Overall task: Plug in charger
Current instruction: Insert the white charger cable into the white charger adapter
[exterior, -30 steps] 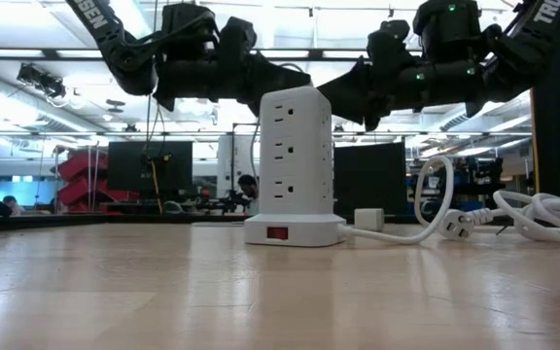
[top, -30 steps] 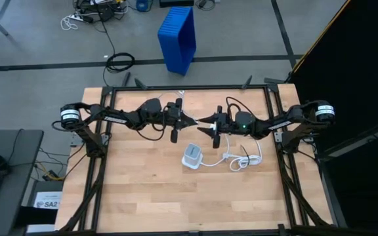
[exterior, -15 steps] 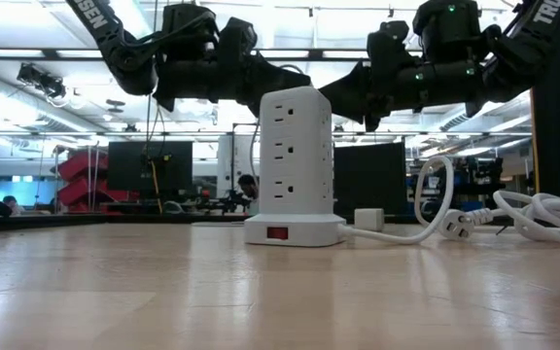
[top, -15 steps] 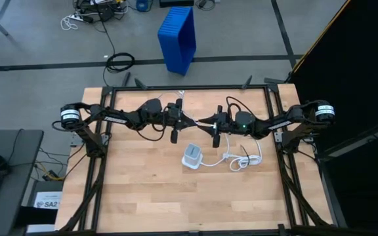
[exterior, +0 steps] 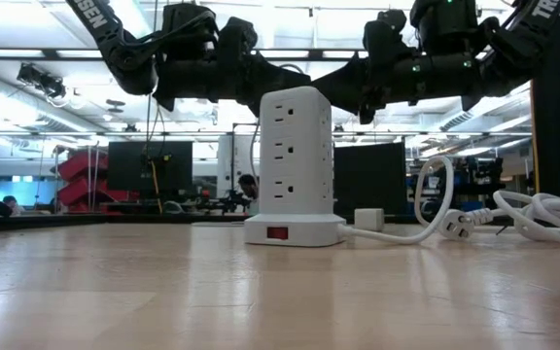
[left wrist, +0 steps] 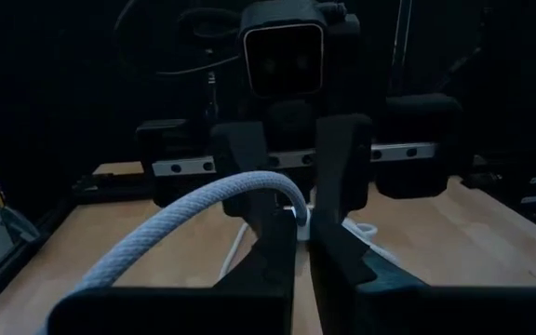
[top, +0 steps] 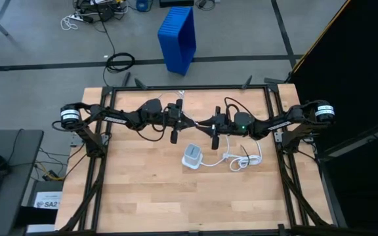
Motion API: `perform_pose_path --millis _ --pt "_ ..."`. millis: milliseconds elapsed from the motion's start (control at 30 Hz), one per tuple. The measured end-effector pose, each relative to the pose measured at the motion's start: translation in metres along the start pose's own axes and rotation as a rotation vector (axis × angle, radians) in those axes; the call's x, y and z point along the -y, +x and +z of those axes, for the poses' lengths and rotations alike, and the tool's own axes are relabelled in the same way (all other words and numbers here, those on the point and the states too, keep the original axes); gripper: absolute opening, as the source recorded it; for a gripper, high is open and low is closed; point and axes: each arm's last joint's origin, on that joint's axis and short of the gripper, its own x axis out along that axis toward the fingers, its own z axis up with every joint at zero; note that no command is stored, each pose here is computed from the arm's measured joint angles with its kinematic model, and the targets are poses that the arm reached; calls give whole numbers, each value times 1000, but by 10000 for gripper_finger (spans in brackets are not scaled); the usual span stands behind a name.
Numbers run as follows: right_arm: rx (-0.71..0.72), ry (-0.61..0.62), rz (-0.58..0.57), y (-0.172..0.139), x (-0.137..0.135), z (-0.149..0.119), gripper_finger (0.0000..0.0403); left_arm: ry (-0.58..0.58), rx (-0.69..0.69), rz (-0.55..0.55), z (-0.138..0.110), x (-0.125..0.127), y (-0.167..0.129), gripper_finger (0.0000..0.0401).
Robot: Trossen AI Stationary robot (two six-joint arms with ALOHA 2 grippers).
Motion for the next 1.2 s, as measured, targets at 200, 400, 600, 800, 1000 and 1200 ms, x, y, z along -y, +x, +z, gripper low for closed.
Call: perform_pose_path --millis 200,400,600,800,1000,1200 --pt "-1 -40 0 0 0 0 5 -1 0 0 0 0 0 0" --pt "-3 -44 6 0 0 0 1 0 -7 0 -1 0 0 11" --pt "15 39 46 0 -1 1 0 13 -5 3 0 -1 -1 46" --pt "20 56 67 0 -2 2 1 31 -4 2 1 -1 -1 80" --pt "21 51 52 0 -2 2 1 37 -6 7 2 -1 -1 102" --pt "-14 6 -29 0 1 -2 0 24 -34 17 -1 -3 -3 81"
